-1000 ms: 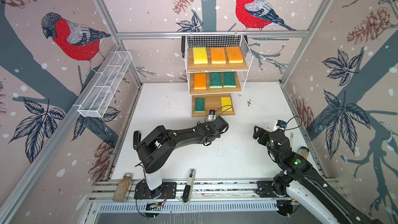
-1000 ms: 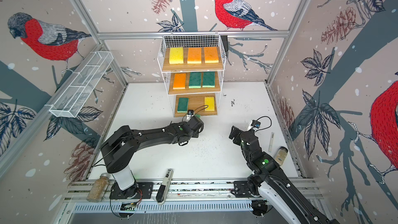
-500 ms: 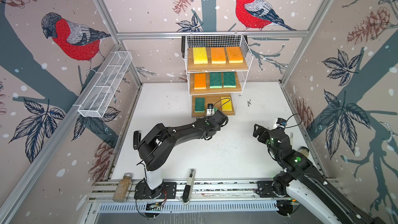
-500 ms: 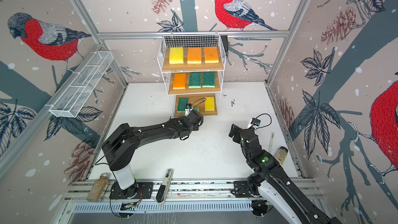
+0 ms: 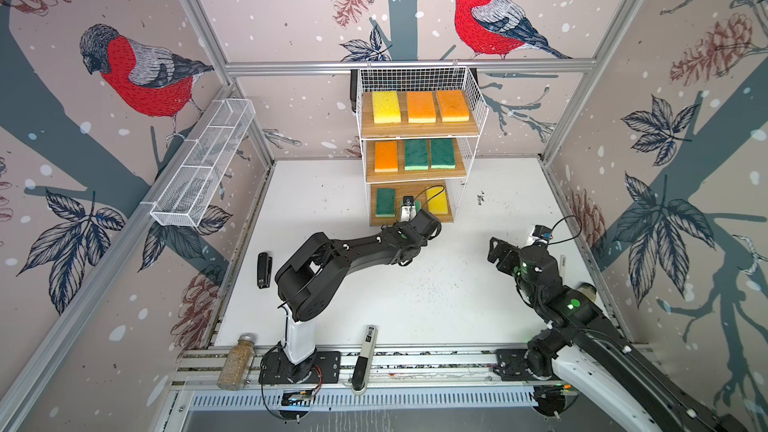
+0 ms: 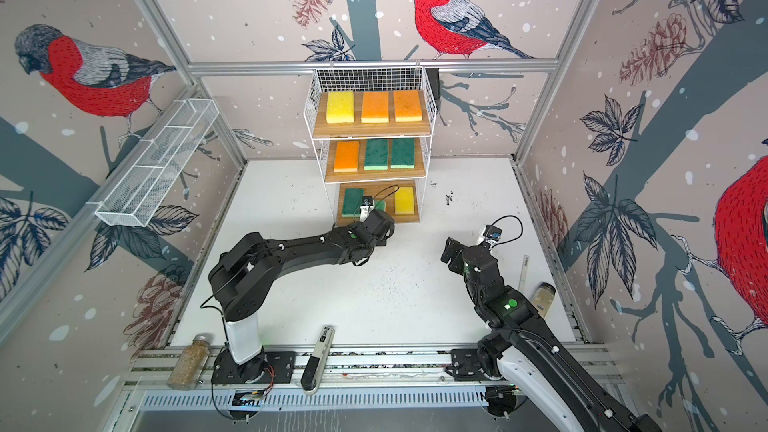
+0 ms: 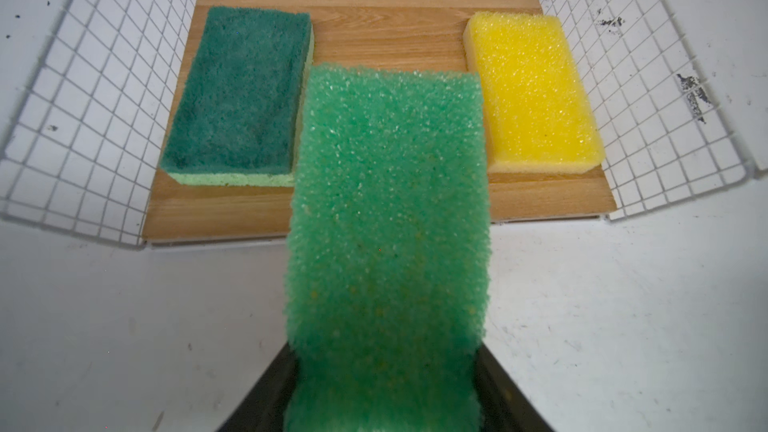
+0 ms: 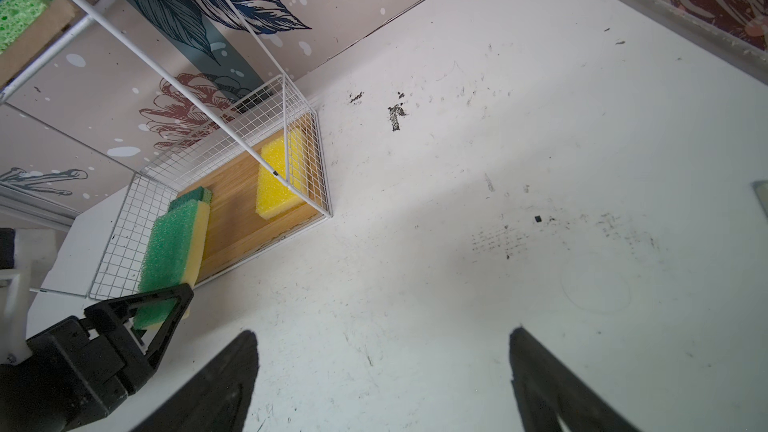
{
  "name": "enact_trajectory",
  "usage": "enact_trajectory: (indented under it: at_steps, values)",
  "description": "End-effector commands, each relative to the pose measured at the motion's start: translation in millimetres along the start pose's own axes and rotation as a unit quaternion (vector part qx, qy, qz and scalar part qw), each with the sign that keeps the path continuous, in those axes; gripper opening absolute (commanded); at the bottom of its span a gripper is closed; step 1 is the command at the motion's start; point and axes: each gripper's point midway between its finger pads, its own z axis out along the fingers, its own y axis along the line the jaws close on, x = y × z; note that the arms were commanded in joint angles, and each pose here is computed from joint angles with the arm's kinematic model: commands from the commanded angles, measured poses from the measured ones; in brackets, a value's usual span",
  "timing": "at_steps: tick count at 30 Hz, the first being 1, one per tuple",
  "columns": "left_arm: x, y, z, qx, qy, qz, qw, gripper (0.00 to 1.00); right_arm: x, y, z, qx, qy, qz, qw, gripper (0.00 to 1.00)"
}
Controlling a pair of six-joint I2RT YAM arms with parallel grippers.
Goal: Place and organize the cleaning sponges onto the shelf
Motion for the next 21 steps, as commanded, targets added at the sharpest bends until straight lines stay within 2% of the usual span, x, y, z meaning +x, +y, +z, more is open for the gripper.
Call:
enact_trajectory:
  at_steps: [1,21]
  values:
    - [-9.3,-4.3,5.5,0.005,-0.019,0.003,1.000,0.56,-4.1,2.2,-0.2,-0.001,-0.004,-0.003,1.000,0.94]
    - [-20.4,-5.8,29.9,0.019,-0.032,0.004,0.999,0.56,-0.2,9.8,11.0,0.000,0.014,-0.005,1.000,0.94]
